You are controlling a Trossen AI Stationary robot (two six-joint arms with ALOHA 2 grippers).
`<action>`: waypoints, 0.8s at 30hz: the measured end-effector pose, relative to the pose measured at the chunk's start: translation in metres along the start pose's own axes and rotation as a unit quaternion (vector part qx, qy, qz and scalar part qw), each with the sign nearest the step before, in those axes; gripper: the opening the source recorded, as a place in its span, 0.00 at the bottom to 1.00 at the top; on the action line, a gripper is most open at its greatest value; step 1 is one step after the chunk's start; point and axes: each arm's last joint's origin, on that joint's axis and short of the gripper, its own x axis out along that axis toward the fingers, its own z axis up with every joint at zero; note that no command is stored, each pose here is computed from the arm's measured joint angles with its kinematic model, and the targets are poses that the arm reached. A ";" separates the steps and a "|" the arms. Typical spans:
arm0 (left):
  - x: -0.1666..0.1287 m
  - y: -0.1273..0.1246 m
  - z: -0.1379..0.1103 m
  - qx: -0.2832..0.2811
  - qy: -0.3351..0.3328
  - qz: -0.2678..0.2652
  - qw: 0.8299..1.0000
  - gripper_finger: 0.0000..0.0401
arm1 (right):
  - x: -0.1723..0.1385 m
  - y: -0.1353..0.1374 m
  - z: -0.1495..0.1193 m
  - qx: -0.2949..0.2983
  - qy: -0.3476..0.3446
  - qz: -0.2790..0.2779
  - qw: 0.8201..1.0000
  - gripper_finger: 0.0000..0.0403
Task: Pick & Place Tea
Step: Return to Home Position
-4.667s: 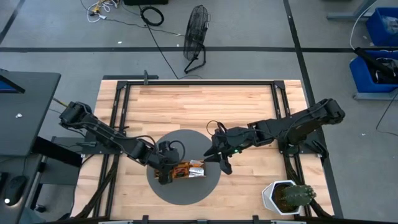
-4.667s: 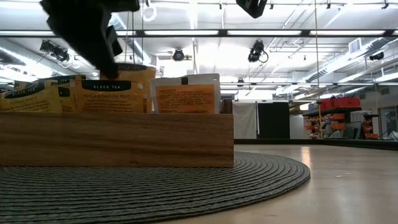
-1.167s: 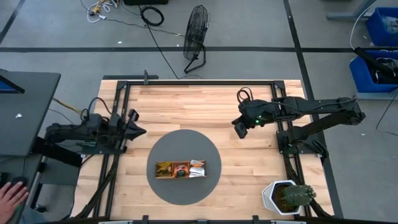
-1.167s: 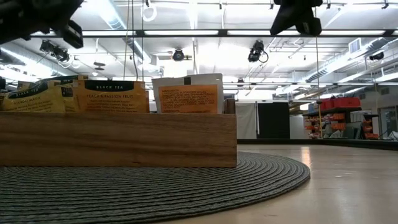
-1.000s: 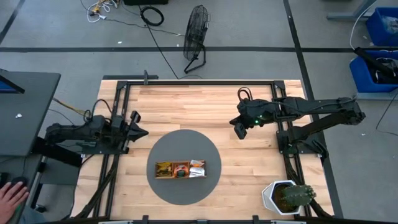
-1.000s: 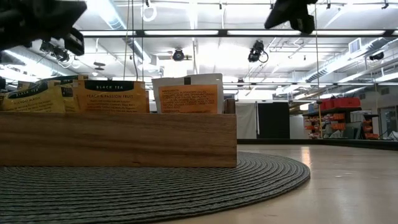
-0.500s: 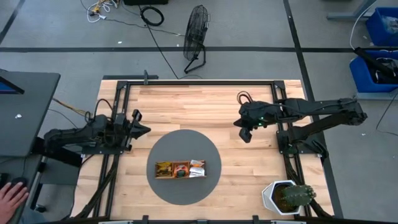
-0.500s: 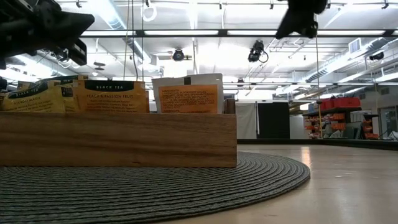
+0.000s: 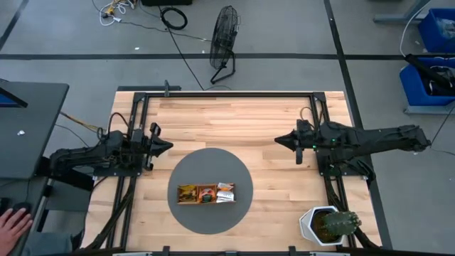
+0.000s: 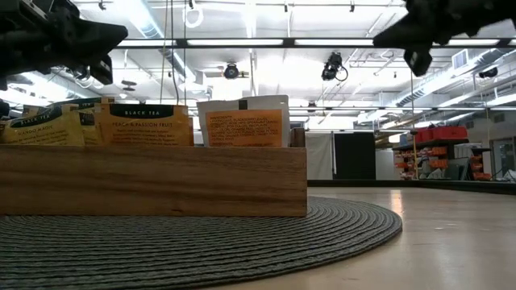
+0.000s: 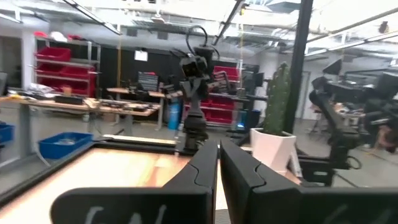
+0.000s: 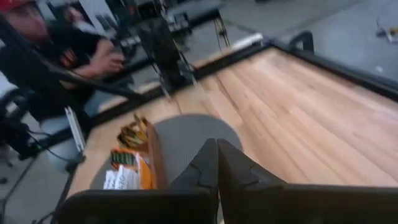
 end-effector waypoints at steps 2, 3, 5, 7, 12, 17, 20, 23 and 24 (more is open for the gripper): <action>0.000 0.001 0.000 0.010 -0.002 0.010 1.000 0.06 | -0.004 -0.005 -0.010 -0.004 -0.021 0.009 1.000 0.00; 0.000 0.001 0.000 0.014 -0.002 0.012 1.000 0.06 | -0.006 -0.007 -0.015 -0.008 -0.030 0.012 0.999 0.00; 0.000 0.001 0.000 0.018 -0.002 0.012 1.000 0.05 | -0.010 -0.012 -0.024 -0.014 -0.044 0.018 0.999 0.00; 0.000 0.001 0.000 0.018 -0.002 0.012 1.000 0.05 | -0.015 -0.015 -0.030 -0.015 -0.066 0.029 0.997 0.00; 0.000 0.001 0.000 0.018 -0.002 0.012 1.000 0.06 | -0.027 -0.022 -0.042 -0.044 -0.120 0.049 0.991 0.00; 0.000 0.001 0.000 0.018 -0.002 0.012 1.000 0.06 | -0.043 -0.022 -0.037 -0.082 -0.204 0.083 0.972 0.00; 0.000 0.001 0.000 0.018 -0.002 0.012 1.000 0.06 | -0.054 -0.022 -0.035 -0.102 -0.236 0.093 0.962 0.00; 0.000 0.001 0.000 0.018 -0.002 0.012 1.000 0.06 | -0.059 -0.023 -0.035 -0.114 -0.247 0.102 0.957 0.00; 0.000 0.001 0.000 0.018 -0.002 0.012 1.000 0.06 | -0.059 -0.023 -0.036 -0.121 -0.242 0.103 0.957 0.00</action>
